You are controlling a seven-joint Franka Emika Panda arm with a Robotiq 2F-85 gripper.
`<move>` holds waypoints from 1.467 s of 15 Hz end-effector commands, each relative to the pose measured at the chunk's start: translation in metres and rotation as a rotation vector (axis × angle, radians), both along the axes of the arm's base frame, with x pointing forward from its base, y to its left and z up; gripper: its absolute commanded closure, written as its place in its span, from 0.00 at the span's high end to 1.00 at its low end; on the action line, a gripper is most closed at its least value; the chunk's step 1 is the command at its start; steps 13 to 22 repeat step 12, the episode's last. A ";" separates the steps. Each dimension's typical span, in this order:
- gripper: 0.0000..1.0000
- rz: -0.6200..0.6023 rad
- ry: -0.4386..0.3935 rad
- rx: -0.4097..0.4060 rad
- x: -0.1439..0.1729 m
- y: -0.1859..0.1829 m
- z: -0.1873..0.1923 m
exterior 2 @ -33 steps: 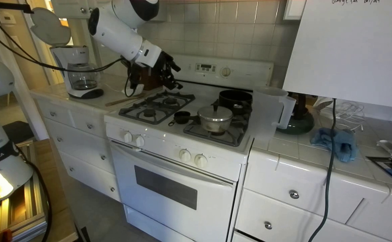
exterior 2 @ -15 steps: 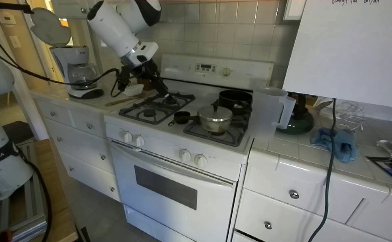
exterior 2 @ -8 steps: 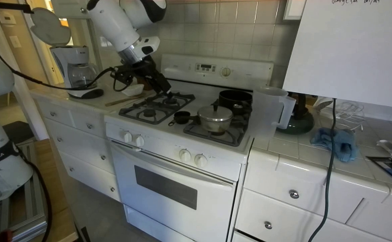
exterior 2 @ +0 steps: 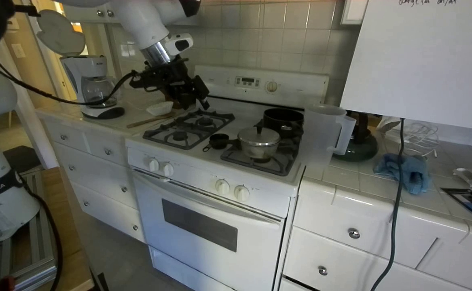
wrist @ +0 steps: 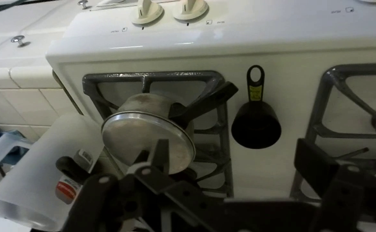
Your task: Move the pot on the stove
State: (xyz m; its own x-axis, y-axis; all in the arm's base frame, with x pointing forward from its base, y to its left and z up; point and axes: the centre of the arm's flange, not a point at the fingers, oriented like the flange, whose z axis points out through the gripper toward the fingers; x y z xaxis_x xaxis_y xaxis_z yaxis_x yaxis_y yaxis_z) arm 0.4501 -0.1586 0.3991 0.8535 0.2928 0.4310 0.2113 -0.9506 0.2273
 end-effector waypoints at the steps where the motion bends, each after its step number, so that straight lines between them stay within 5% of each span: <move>1: 1.00 0.180 0.023 -0.022 0.025 -0.026 0.008; 2: 1.00 0.218 0.009 -0.031 0.025 -0.018 0.001; 3: 1.00 0.113 -0.006 0.005 0.005 0.027 -0.024; 5: 1.00 0.165 0.003 -0.007 0.003 0.042 -0.034; 22: 1.00 0.141 -0.038 0.038 0.008 0.045 -0.039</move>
